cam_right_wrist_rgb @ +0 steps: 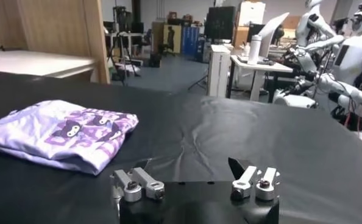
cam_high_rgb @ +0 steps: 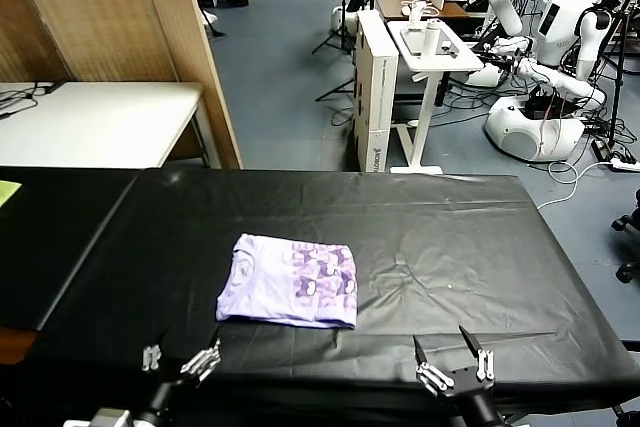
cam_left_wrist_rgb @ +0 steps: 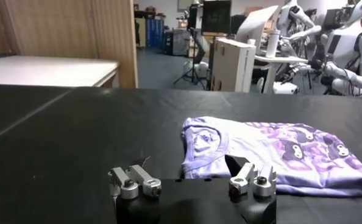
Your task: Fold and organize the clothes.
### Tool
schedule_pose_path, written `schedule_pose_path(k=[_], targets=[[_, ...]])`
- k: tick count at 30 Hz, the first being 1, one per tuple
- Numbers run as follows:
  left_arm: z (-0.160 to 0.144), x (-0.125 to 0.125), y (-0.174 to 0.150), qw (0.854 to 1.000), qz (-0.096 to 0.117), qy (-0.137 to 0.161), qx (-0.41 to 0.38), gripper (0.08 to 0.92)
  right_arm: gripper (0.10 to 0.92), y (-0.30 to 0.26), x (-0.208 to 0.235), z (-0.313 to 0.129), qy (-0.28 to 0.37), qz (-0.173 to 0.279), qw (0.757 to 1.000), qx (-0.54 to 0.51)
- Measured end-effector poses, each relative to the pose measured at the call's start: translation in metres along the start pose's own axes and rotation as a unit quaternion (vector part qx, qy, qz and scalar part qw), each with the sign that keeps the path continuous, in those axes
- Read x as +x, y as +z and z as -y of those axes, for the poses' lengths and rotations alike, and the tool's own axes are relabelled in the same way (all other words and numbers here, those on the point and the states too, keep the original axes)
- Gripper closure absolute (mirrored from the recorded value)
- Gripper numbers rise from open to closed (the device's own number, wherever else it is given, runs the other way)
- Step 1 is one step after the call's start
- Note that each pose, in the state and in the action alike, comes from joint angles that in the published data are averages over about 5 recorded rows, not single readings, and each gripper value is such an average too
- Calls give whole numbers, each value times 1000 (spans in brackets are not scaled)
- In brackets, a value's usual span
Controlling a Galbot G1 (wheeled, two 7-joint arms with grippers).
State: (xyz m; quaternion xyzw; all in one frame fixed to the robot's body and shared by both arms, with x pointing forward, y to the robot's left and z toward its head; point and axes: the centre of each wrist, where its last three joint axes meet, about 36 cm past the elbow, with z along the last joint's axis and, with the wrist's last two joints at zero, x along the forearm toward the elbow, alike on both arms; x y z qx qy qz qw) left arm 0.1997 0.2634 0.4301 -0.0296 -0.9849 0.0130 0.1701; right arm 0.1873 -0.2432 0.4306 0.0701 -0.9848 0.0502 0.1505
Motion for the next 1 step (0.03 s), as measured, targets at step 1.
schedule_pose_path(k=[1], targets=[[0,0,0,1000,0,0,0,92,115,0,0,0,0,0,1000,0]])
